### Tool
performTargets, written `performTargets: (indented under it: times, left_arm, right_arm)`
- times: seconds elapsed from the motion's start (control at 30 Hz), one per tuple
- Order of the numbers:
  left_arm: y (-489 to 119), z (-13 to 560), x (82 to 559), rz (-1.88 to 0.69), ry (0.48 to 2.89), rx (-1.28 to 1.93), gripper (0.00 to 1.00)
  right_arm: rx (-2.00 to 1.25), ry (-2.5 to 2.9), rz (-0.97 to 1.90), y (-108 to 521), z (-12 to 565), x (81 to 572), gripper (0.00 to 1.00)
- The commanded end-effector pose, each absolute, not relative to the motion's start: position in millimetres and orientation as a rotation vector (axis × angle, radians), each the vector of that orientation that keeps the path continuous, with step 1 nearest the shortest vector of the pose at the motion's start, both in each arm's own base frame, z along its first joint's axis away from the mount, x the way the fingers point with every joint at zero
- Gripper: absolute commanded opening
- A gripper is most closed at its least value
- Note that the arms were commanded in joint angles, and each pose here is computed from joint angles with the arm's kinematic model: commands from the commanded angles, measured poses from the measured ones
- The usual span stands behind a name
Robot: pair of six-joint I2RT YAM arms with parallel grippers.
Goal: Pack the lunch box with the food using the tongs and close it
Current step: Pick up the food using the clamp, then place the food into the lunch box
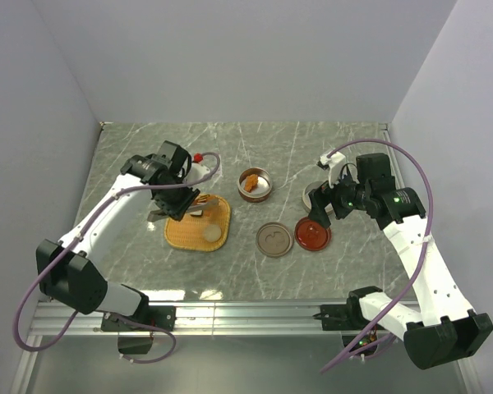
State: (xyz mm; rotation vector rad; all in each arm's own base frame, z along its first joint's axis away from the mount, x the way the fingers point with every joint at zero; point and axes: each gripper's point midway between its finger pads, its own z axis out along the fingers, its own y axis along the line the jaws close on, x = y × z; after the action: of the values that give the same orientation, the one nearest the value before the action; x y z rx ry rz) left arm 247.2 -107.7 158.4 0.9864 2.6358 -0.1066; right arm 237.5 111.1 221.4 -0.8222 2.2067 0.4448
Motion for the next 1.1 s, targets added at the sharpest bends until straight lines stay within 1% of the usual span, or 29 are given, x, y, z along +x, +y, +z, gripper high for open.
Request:
performTargets:
  times: [0.0, 0.2, 0.43, 0.63, 0.87, 1.07]
  left_arm:
    - [-116, 190, 263, -0.113, 2.537, 0.932, 0.21]
    - [-144, 228, 291, -0.223, 2.41, 0.925, 0.2]
    - [-199, 236, 322, -0.333, 2.341, 1.005, 0.2]
    - [-234, 222, 342, -0.337, 2.321, 1.063, 0.2]
    - [-247, 199, 347, -0.322, 2.338, 1.147, 0.21]
    - [-249, 191, 356, -0.277, 2.325, 1.182, 0.21]
  right_arm:
    - [-0.811, 2.188, 0.433, 109, 228, 241, 1.0]
    - [-0.804, 2.184, 0.433, 110, 230, 242, 1.0]
    - [-0.799, 2.192, 0.46, 113, 229, 242, 1.0]
    - [-0.795, 2.198, 0.459, 112, 230, 241, 1.0]
    - [-0.798, 2.205, 0.464, 112, 227, 240, 1.0]
    - [-0.801, 2.213, 0.474, 113, 226, 240, 1.0]
